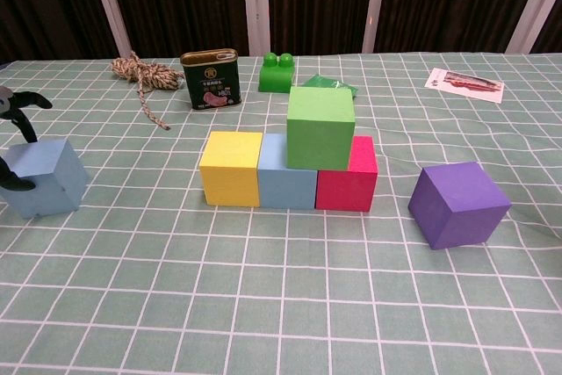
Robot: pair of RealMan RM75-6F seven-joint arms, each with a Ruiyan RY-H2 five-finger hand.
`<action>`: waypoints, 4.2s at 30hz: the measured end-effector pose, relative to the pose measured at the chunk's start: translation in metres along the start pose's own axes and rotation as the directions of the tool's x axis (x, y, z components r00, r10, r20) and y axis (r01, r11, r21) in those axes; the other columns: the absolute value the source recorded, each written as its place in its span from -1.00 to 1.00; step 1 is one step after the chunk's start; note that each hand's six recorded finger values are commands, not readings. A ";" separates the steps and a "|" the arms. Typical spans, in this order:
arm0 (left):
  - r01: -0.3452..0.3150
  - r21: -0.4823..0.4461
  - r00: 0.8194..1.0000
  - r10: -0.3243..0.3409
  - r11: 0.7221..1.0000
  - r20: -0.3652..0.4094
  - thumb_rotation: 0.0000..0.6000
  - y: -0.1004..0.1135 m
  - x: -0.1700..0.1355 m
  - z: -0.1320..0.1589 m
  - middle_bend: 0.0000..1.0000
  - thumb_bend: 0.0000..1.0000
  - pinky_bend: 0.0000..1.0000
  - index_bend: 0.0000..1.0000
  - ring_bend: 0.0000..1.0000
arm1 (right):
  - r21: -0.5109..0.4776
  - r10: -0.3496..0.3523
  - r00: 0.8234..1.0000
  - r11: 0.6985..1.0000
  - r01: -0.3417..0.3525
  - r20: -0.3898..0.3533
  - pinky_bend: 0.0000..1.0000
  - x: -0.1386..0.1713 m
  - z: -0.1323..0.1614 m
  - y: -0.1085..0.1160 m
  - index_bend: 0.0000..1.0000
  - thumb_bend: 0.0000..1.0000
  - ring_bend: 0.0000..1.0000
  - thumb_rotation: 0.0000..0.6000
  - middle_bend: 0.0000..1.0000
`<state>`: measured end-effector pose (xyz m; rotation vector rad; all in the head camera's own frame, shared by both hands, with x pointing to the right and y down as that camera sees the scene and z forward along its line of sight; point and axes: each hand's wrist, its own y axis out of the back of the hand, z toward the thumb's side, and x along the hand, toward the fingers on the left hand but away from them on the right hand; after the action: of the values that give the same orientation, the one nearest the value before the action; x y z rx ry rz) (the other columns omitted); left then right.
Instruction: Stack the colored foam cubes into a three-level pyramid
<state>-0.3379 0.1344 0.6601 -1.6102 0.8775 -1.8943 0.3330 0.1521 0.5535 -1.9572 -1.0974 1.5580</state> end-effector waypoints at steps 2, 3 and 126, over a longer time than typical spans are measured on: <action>0.000 0.000 1.000 0.000 1.000 0.001 1.00 0.000 0.000 0.000 -0.46 -0.46 -0.87 -0.86 -0.95 | 0.002 0.001 1.000 1.000 -0.001 0.000 -1.00 0.000 0.000 -0.001 -1.00 -0.52 -1.00 1.00 -1.00; -0.001 0.000 1.000 0.001 1.000 0.001 1.00 0.001 0.000 -0.001 -0.46 -0.45 -0.87 -0.86 -0.95 | 0.004 0.002 1.000 1.000 -0.002 0.000 -1.00 0.000 0.000 -0.001 -1.00 -0.52 -1.00 1.00 -1.00; -0.011 0.202 0.918 -0.070 0.979 0.391 1.00 0.083 -0.033 0.251 -0.31 -0.37 -0.87 -0.82 -0.91 | -0.147 0.042 0.999 0.988 -0.042 -0.003 -1.00 -0.003 0.002 0.000 -1.00 -0.52 -1.00 1.00 -1.00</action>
<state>-0.0885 0.0644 0.5996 -1.7973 0.4762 -1.5337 0.3311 0.1494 0.5543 -2.0882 -1.2099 1.5379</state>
